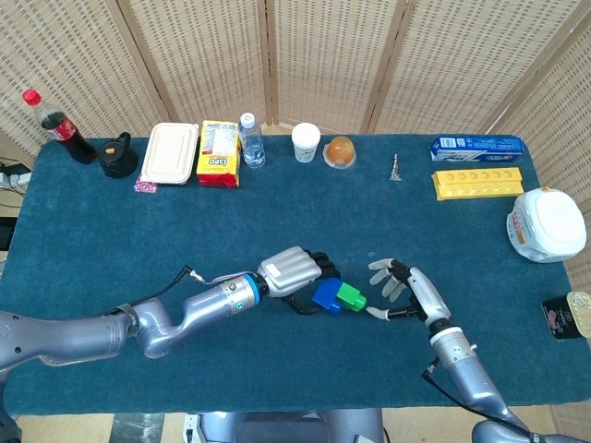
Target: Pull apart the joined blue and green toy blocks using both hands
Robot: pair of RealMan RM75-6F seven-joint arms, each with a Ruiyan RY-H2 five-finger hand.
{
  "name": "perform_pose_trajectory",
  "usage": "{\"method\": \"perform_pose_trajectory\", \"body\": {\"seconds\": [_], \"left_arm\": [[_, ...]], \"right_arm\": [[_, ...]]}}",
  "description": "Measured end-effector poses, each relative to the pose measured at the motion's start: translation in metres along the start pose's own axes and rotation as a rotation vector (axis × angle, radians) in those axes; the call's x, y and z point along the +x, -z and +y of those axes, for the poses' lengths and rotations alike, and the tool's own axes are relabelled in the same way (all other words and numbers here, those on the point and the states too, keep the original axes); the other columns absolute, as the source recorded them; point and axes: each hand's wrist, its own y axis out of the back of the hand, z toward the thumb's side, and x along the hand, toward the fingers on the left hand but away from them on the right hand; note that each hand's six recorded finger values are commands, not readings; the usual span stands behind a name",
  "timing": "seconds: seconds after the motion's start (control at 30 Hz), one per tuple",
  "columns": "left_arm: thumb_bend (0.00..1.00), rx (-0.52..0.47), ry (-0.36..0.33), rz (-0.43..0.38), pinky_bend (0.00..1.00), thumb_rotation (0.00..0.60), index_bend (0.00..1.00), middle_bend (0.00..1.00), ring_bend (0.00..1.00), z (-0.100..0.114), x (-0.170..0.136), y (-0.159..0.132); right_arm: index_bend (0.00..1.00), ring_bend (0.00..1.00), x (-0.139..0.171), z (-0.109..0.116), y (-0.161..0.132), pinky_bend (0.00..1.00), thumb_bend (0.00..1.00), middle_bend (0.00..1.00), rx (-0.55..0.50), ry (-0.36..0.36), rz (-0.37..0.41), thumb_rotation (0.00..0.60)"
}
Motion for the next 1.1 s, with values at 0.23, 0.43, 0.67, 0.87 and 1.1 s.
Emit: {"method": "perform_pose_trajectory", "body": {"seconds": [0.23, 0.43, 0.67, 0.87, 1.1], "left_arm": [[0.43, -0.008, -0.01, 0.018, 0.38, 0.364, 0.48, 0.29, 0.21, 0.003, 0.005, 0.001], [0.43, -0.023, -0.018, 0.027, 0.38, 0.37, 0.49, 0.29, 0.21, 0.008, 0.007, 0.002], [0.43, -0.051, -0.002, 0.029, 0.38, 0.367, 0.49, 0.29, 0.21, 0.012, 0.011, 0.002], [0.43, -0.074, 0.009, 0.018, 0.38, 0.364, 0.48, 0.29, 0.21, 0.012, 0.015, -0.003], [0.43, -0.086, 0.008, 0.014, 0.38, 0.362, 0.49, 0.29, 0.21, 0.012, 0.02, -0.005]], "right_arm": [[0.3, 0.54, 0.0, 0.001, 0.0, 0.52, 0.09, 0.43, -0.008, 0.001, 0.004, 0.6], [0.3, 0.54, -0.001, 0.005, 0.0, 0.52, 0.1, 0.43, -0.023, 0.015, 0.003, 0.6], [0.3, 0.54, -0.004, 0.004, 0.001, 0.52, 0.11, 0.43, -0.044, 0.036, 0.011, 0.6], [0.3, 0.54, -0.008, 0.002, -0.003, 0.52, 0.11, 0.43, -0.057, 0.044, 0.024, 0.6], [0.3, 0.54, -0.01, -0.002, -0.008, 0.52, 0.11, 0.43, -0.068, 0.038, 0.032, 0.6]]}}
